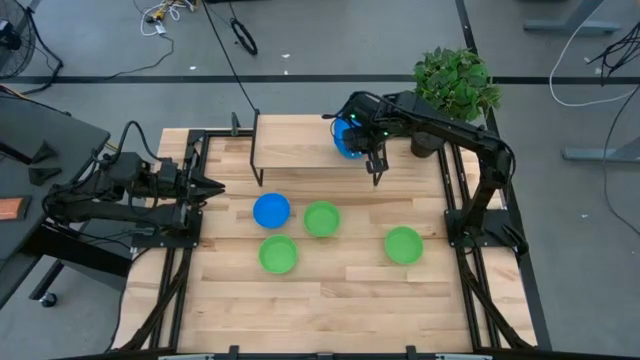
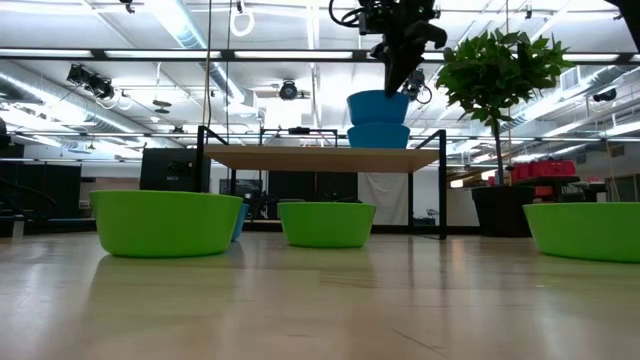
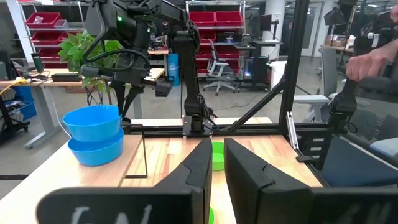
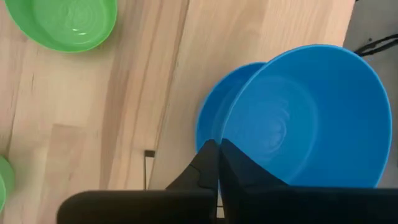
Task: Pick & Place Mini bowls
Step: Stack the bottom blue bowl on the blue bowl on the shelf
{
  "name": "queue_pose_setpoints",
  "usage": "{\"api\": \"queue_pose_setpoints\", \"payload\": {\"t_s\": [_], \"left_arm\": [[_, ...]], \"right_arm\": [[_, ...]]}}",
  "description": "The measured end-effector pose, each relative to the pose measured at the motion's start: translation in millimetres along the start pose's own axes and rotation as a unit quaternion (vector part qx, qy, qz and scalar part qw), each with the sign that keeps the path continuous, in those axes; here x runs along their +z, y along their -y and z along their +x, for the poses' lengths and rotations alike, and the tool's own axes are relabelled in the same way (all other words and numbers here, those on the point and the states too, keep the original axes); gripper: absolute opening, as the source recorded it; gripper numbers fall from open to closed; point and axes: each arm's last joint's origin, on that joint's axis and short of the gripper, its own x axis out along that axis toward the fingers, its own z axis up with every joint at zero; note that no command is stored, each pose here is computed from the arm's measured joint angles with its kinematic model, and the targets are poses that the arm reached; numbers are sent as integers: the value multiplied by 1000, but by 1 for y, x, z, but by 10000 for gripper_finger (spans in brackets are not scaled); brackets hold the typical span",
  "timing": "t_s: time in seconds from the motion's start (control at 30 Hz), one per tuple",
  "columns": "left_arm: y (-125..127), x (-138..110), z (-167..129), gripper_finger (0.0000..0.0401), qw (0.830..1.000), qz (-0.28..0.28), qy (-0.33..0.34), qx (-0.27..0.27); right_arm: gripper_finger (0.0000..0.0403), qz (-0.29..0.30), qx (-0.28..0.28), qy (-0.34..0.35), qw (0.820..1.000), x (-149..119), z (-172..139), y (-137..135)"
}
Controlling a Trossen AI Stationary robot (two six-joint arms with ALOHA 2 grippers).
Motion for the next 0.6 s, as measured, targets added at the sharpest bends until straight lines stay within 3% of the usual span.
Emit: {"api": "queue_pose_setpoints", "payload": {"t_s": [0.6], "left_arm": [[0,0,0,48,1000,0,0,0]], "right_arm": [[0,8,-3,-5,1000,1,19,-2]]}}
